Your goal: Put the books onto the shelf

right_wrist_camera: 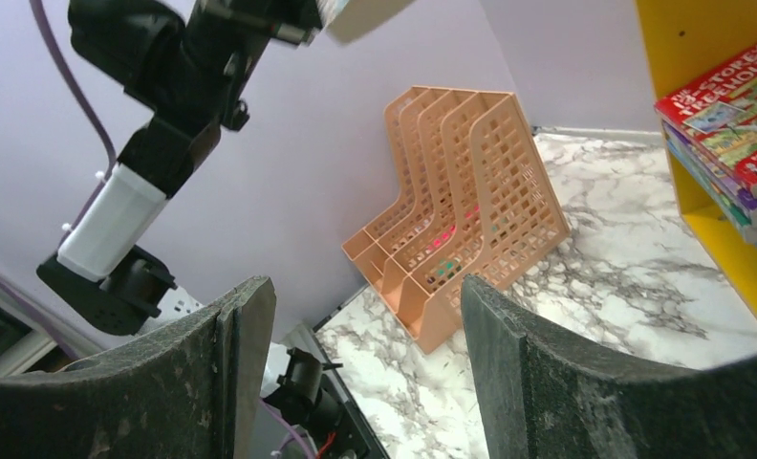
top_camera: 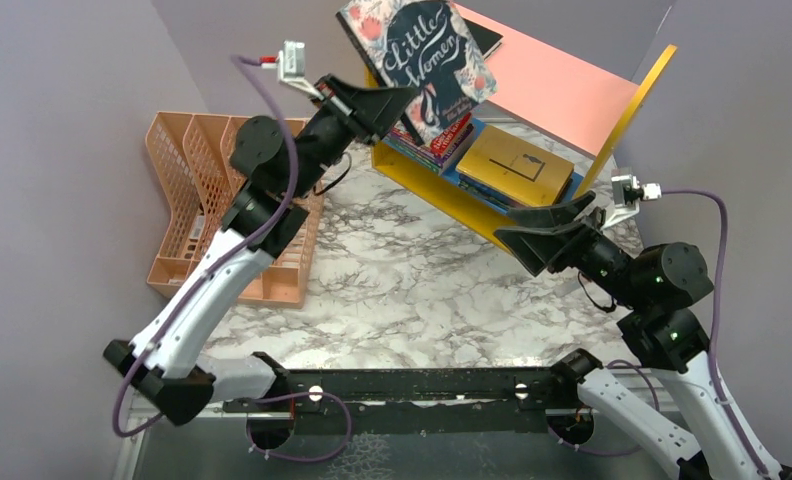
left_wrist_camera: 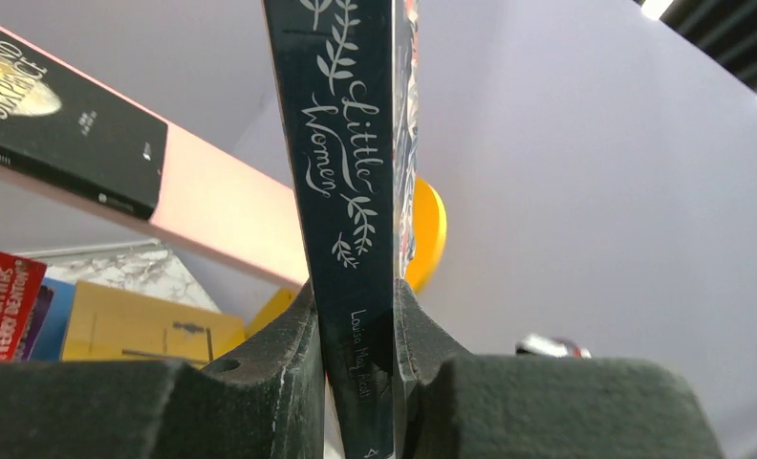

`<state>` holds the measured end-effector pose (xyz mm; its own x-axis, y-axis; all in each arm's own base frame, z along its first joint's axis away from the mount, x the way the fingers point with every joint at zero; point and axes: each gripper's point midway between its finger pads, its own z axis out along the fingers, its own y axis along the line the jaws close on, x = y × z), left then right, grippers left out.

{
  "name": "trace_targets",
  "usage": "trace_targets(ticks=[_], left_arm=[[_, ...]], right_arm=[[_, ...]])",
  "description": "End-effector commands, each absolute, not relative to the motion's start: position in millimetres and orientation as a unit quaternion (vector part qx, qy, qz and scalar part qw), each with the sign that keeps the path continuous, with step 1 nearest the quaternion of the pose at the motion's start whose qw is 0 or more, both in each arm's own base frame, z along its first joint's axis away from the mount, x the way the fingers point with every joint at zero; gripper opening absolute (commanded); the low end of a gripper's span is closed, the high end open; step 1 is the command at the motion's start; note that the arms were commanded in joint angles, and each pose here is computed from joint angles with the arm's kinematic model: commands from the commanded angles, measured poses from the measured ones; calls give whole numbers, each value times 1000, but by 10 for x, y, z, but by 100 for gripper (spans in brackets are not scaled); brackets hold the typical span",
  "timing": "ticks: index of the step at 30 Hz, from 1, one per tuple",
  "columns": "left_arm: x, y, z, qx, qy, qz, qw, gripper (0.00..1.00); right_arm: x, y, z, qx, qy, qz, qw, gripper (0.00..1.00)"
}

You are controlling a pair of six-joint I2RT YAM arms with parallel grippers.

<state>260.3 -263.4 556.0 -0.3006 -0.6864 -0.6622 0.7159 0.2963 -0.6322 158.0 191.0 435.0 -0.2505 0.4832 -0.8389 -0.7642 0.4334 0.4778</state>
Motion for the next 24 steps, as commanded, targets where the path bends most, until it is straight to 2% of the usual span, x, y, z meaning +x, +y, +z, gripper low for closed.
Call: trace_targets(ticks=[1,11,16,24], left_arm=[[2949,-2692,6148,-51,475,-634,608,0],[3836,-3103,6343,-127,438,-656,601,0],[4300,-3203,6193,-167,435,-634,617,0],[4931,-3148,5621,-242,465,-618,586,0]], right_arm=[[1621,1819,4299,-103,607,495,614,75],[1614,1808,4208,-101,616,490,608,75],[1619,1838,4134,-98,624,496,595,75],[1647,1875,4010,-94,636,499,581,75]])
